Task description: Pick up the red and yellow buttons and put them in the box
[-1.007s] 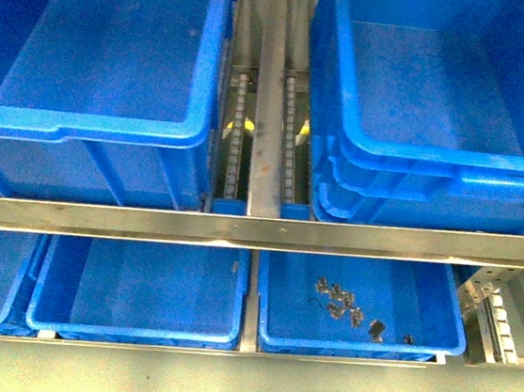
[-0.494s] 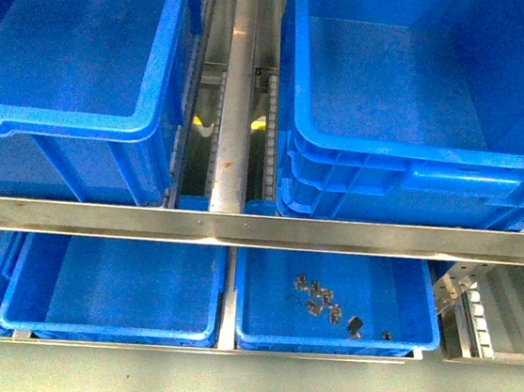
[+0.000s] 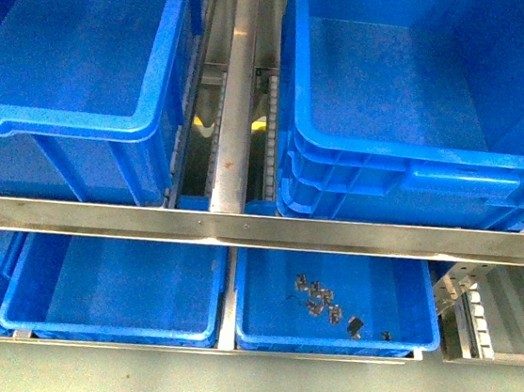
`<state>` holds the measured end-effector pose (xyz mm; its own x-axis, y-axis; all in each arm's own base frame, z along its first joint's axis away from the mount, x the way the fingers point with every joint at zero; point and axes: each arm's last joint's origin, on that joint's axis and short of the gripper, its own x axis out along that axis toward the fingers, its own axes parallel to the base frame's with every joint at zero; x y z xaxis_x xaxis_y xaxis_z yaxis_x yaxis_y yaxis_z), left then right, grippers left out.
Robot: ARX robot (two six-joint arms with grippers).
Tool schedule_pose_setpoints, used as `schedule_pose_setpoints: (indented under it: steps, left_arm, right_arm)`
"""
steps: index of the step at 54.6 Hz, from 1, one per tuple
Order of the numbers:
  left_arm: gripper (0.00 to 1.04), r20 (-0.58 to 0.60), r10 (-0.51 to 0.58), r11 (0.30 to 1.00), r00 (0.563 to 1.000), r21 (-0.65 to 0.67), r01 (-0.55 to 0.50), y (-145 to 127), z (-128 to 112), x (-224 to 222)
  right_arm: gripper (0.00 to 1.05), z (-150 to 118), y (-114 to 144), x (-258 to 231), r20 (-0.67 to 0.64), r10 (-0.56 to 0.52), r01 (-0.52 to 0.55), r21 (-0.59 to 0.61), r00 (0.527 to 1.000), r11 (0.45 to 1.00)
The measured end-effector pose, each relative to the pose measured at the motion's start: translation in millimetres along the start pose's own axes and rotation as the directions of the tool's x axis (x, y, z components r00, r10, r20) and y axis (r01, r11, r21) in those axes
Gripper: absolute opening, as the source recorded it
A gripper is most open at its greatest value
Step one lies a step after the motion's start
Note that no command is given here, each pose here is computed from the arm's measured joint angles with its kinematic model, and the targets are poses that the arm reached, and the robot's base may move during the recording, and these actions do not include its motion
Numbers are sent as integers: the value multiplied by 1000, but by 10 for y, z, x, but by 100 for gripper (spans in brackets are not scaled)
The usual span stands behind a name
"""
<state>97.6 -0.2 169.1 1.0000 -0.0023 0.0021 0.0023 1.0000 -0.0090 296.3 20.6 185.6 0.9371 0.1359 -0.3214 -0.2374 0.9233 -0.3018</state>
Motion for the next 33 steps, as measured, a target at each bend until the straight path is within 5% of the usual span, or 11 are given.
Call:
schedule_pose_setpoints:
  steps: [10, 12, 15, 17, 22, 33]
  left_arm:
    - [3, 3, -1, 1000, 1000, 0, 1, 0, 2, -2]
    - [6, -70, -59, 998, 996, 6, 60, 1, -21, 7]
    - [15, -265, -193, 981, 945, -38, 190, 10, -15, 2]
    - [22, -398, -288, 958, 871, -128, 258, 16, -25, 9]
    - [38, -511, -404, 914, 758, -258, 313, 6, -107, 1]
    - [79, -506, -420, 907, 754, -263, 329, 5, -85, 0]
  right_arm:
    - [33, -8, 51, 35, -10, 11, -11, 0, 1000, 1000]
    - [33, -7, 62, 42, -10, 13, -13, 1, 1000, 1000]
    - [33, -2, 70, 58, -13, 10, -10, 5, 1000, 1000]
    - [33, 6, 90, 73, -13, 14, -14, 7, 1000, 1000]
    - [33, 30, 140, 107, -9, 31, -31, 5, 999, 999]
    - [33, 65, 231, 296, -19, 62, -62, 1, 998, 998]
